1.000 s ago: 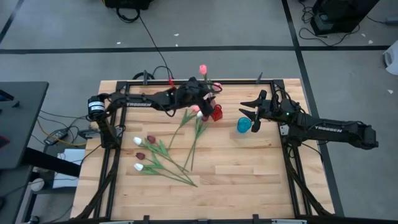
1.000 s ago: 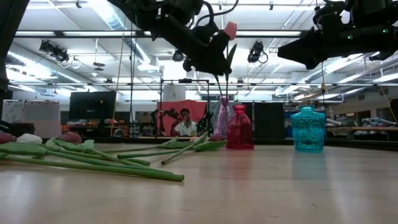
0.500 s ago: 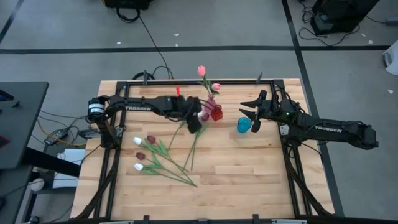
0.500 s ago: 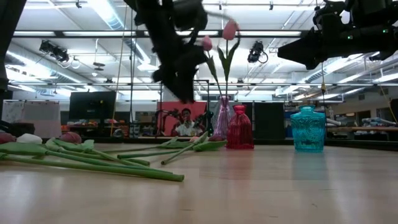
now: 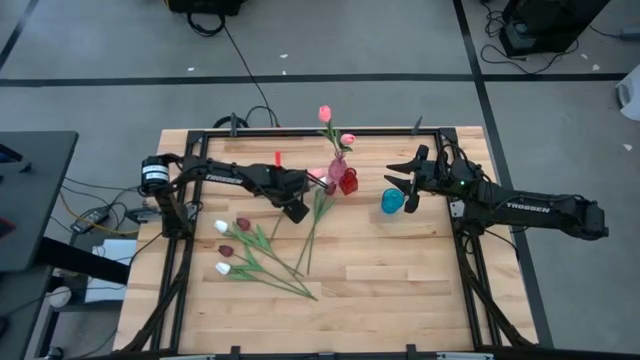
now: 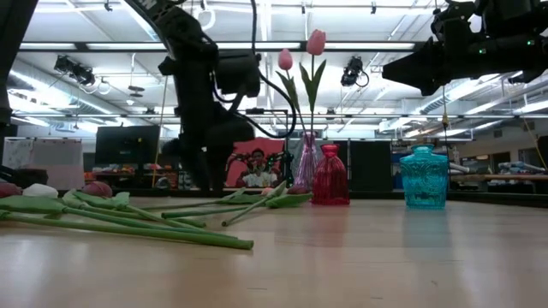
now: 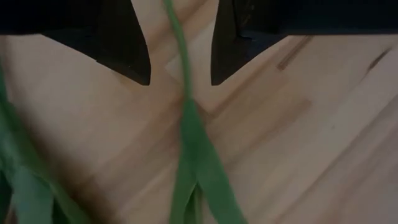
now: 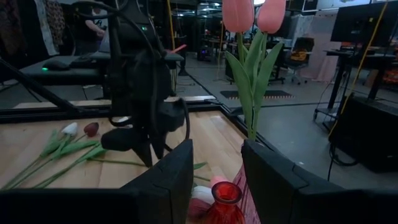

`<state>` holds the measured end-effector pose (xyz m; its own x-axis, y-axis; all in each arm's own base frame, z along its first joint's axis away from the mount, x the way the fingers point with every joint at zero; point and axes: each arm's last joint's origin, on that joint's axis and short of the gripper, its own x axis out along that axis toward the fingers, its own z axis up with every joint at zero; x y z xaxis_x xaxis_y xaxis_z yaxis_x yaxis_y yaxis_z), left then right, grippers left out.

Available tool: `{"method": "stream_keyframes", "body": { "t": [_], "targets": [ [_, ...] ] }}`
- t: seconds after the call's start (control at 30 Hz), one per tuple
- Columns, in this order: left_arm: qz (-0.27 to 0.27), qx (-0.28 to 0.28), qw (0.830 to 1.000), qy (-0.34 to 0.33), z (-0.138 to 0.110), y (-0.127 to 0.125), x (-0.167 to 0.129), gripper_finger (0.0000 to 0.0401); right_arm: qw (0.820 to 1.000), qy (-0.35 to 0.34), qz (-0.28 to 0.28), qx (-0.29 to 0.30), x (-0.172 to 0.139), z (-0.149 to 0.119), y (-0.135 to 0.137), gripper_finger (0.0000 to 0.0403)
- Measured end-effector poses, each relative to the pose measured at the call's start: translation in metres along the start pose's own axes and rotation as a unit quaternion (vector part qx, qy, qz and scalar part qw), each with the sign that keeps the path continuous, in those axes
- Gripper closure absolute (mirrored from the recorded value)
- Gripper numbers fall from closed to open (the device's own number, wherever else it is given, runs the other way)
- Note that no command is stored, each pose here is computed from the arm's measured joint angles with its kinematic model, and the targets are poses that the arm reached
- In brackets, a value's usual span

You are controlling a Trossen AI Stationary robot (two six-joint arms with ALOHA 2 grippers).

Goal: Sort flowers into vase by color
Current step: Put the pink flower into the pink vase

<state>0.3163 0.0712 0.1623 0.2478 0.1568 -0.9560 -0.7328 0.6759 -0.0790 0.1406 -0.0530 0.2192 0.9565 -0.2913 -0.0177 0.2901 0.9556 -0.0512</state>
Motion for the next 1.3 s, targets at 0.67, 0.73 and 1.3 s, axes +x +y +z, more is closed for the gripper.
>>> {"method": "stream_keyframes", "body": {
  "t": [0.67, 0.73, 1.3],
  "targets": [
    [-0.006, 0.006, 1.0, -0.026, -0.008, 0.013, 0.019, 0.0337, 1.0, -0.003, 0.0, -0.001, 0.0, 0.001, 0.0, 0.0252],
    [-0.007, 0.019, 1.0, -0.025, -0.008, 0.013, 0.019, 0.0353, 1.0, -0.004, 0.0, -0.001, 0.0, 0.001, 0.0, 0.0252],
    [-0.03, 0.112, 0.993, 0.031, 0.034, -0.011, -0.052, 0.04, 1.0, 0.0, 0.001, -0.001, 0.0, 0.0, 0.0, 0.0252]
  ]
}}
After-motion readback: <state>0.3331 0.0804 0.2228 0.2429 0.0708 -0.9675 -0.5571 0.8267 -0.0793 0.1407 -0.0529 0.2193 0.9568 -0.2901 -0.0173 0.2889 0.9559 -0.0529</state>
